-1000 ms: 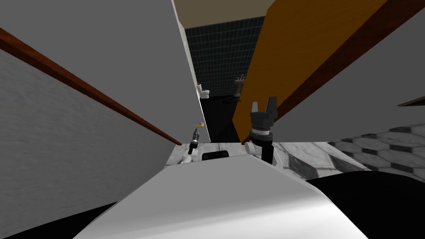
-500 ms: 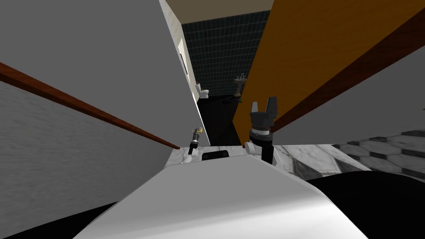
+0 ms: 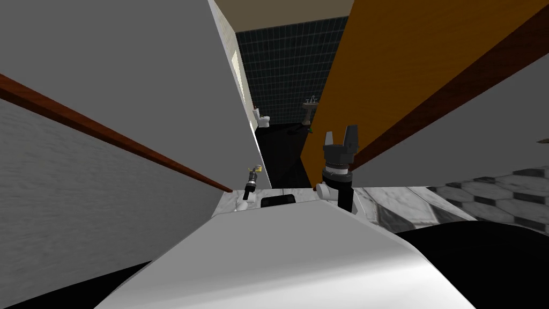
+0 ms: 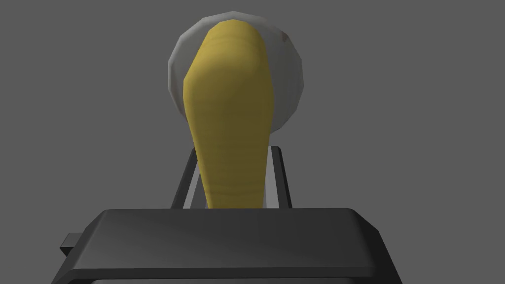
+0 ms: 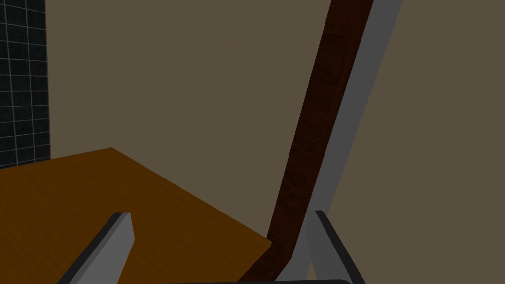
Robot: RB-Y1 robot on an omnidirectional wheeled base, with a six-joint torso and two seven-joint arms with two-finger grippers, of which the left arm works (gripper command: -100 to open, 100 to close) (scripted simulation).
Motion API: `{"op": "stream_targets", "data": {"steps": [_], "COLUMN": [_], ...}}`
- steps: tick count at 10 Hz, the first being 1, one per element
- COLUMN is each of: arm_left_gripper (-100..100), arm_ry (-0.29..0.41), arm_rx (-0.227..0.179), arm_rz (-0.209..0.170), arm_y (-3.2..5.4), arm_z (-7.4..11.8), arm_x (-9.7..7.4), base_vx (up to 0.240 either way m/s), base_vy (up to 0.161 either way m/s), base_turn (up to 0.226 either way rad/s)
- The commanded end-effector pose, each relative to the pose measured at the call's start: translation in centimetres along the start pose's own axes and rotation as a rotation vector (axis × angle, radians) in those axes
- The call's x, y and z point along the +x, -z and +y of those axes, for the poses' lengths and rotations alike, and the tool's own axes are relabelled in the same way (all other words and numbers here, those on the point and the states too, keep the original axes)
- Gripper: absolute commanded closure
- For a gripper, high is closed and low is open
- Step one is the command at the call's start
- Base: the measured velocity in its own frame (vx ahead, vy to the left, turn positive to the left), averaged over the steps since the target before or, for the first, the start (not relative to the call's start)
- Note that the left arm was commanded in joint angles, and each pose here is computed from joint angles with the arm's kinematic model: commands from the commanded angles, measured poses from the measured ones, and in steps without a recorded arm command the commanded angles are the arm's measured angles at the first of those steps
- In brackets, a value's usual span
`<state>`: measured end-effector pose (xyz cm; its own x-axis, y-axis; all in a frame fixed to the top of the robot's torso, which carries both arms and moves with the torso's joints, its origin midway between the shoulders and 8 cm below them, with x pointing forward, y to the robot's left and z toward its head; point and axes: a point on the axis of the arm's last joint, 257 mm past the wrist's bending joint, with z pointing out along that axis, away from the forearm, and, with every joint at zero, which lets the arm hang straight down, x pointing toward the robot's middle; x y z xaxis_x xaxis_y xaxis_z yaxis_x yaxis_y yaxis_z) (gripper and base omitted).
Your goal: Push the door open
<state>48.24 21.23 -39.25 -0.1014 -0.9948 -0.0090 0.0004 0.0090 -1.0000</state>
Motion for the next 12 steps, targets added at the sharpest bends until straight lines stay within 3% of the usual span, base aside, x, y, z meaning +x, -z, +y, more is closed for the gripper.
{"op": "stream_targets", "data": {"steps": [1, 2, 10, 12], "arm_left_gripper": [100, 100, 100, 100], "arm_ry": [0.002, -0.004, -0.012, -0.013], "arm_rx": [0.004, -0.002, -0.001, -0.001], "arm_rz": [0.002, -0.02, -0.096, -0.134], "arm_y": [-0.07, 0.1, 0.37, 0.58], "arm_z": [-0.1, 0.1, 0.0, -0.1], "arm_x": [0.1, -1.0, -4.6, -6.2], "base_vx": [-0.006, 0.082, 0.157, 0.172], "base_vy": [-0.003, -0.028, -0.06, -0.083], "base_turn": [0.004, 0.029, 0.036, 0.066]}}
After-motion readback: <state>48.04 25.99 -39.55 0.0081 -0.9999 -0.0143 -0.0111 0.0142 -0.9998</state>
